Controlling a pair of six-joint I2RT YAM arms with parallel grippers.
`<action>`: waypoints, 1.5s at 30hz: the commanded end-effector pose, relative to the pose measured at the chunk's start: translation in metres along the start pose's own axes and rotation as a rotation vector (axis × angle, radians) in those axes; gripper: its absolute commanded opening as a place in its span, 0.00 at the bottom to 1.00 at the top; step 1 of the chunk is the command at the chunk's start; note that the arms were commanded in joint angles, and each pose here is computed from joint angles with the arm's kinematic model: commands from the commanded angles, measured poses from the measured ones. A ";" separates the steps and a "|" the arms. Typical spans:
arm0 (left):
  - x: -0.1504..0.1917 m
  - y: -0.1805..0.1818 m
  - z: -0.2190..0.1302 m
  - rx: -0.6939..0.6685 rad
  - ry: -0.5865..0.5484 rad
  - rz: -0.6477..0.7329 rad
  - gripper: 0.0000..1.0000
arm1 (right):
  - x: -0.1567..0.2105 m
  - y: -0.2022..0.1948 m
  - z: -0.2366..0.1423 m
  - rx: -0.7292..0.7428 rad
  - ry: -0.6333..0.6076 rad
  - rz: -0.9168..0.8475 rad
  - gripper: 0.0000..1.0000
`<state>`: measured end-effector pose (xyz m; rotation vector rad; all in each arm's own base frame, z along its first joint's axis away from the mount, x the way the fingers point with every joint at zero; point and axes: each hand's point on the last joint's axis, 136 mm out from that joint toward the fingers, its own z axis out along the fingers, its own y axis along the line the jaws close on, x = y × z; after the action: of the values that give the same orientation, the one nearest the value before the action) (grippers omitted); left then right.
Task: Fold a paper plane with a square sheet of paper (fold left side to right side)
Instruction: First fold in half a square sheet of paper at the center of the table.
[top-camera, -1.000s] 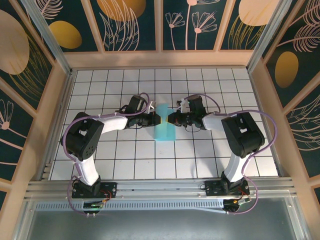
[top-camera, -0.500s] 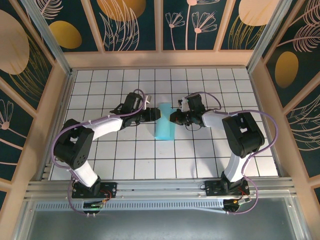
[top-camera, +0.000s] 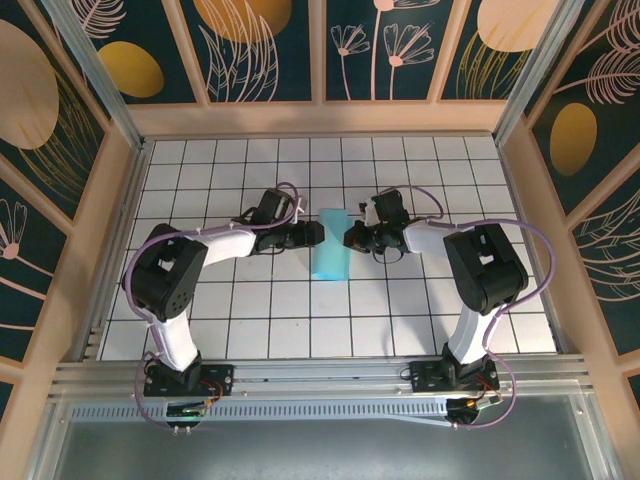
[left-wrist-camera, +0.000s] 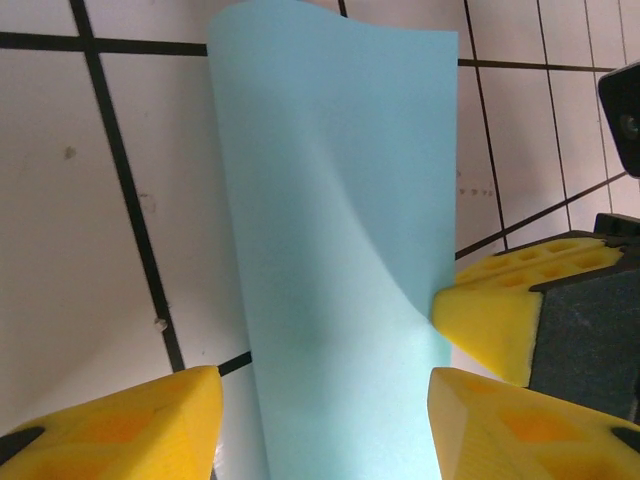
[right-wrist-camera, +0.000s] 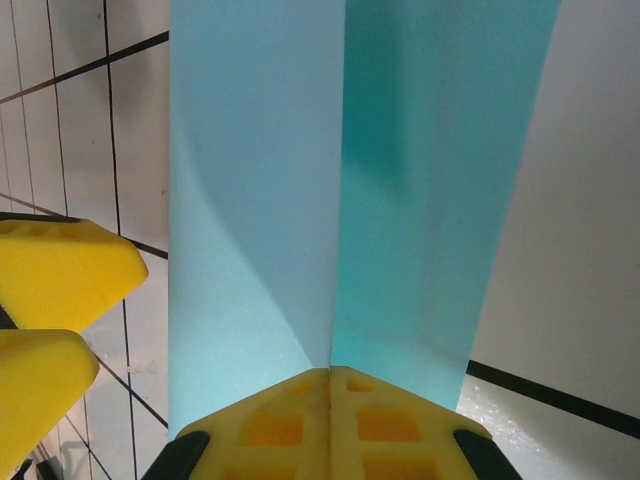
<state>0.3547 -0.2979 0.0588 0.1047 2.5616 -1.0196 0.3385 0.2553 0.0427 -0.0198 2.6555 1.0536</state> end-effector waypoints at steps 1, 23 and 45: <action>0.002 -0.007 0.009 0.024 0.026 0.005 0.56 | -0.002 0.001 0.004 0.025 0.010 -0.021 0.00; 0.029 0.021 0.036 -0.098 0.107 -0.006 0.46 | 0.002 -0.004 0.008 0.077 0.029 -0.027 0.00; 0.058 0.052 0.056 -0.286 0.171 -0.032 0.48 | -0.029 -0.008 -0.041 0.198 -0.146 -0.083 0.46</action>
<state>0.3495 -0.3138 0.0202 0.1043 2.7018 -0.8204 0.3474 0.2336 0.0552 -0.0277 2.6479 0.8061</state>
